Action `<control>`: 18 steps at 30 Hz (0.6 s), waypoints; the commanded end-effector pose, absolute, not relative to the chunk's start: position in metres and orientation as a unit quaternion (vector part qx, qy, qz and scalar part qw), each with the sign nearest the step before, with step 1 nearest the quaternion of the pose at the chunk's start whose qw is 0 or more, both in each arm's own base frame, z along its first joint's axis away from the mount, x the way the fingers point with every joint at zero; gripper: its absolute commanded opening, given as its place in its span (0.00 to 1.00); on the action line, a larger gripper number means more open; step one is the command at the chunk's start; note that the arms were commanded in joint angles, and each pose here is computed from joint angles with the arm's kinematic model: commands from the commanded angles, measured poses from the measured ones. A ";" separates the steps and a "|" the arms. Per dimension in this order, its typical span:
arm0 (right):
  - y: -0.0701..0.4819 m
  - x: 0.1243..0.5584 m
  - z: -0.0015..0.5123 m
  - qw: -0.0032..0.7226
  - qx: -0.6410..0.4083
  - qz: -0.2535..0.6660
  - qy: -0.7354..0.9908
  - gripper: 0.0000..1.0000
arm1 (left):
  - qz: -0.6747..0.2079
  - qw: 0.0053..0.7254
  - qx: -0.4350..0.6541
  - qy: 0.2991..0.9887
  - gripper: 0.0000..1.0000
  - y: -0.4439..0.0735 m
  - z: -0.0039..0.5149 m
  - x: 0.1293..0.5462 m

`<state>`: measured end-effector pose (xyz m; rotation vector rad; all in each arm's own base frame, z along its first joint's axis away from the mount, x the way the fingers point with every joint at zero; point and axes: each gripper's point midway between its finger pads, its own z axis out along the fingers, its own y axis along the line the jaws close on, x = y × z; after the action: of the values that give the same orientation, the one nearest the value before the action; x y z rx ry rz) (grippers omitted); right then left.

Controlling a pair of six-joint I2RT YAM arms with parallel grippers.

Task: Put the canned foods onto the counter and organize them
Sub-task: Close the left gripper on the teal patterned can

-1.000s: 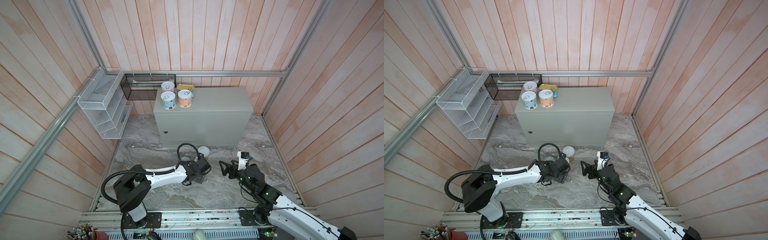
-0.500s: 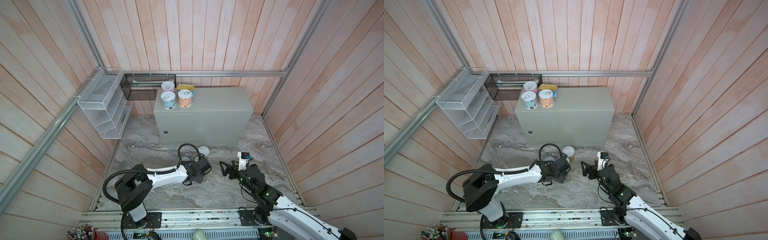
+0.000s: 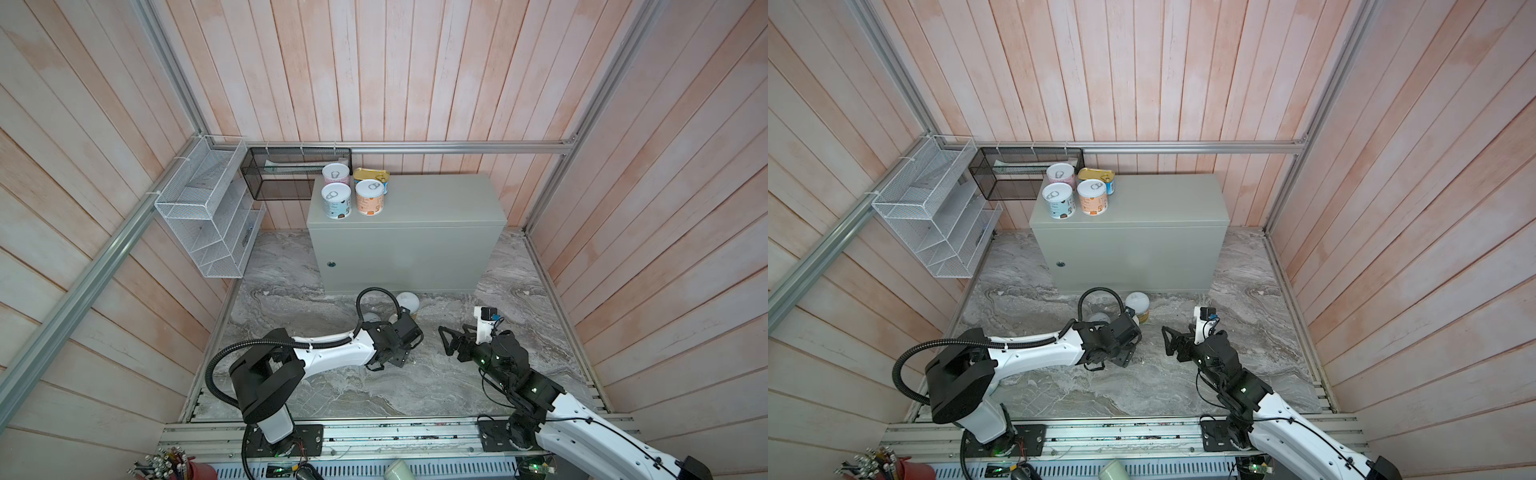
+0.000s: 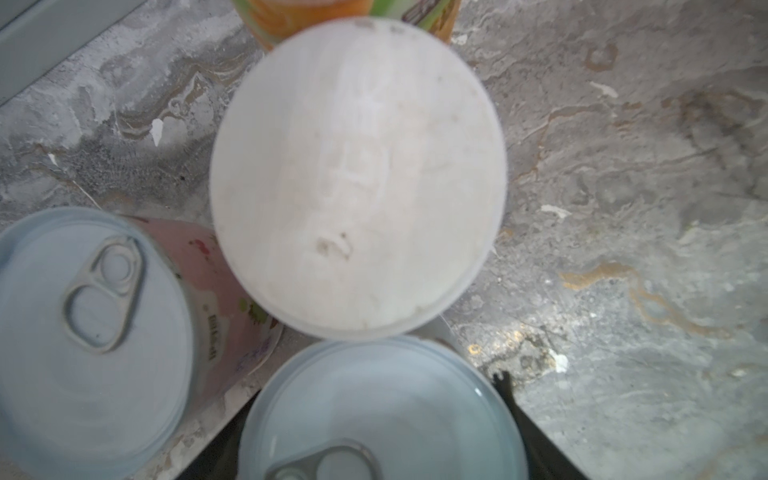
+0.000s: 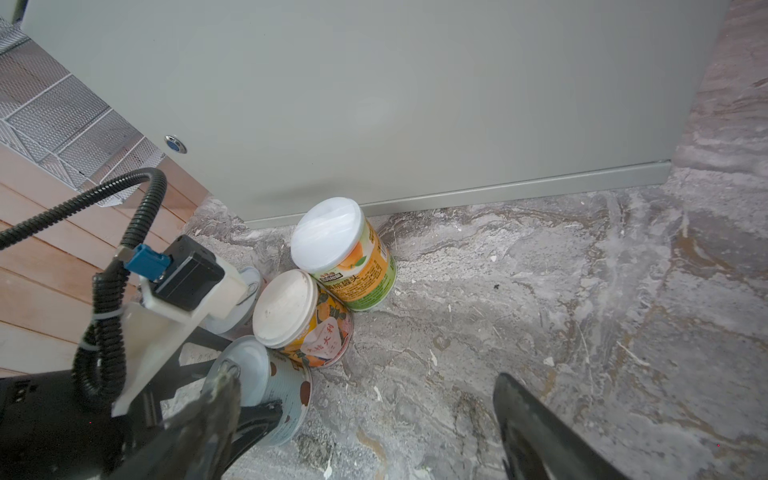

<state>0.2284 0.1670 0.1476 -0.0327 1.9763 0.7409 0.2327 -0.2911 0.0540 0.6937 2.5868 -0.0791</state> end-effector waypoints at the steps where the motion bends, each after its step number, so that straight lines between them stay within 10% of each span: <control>1: 0.170 0.221 0.137 0.476 -0.024 0.316 0.820 0.95 | -0.074 0.265 0.250 0.928 0.63 -0.312 0.088 0.242; 18: 0.175 0.209 0.123 0.461 -0.050 0.329 0.823 0.95 | -0.113 0.263 0.256 0.923 0.62 -0.317 0.125 0.241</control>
<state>0.2140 0.1707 0.1290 -0.1076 2.0101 0.7765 0.2296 -0.3074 0.0899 0.7117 2.5723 -0.2360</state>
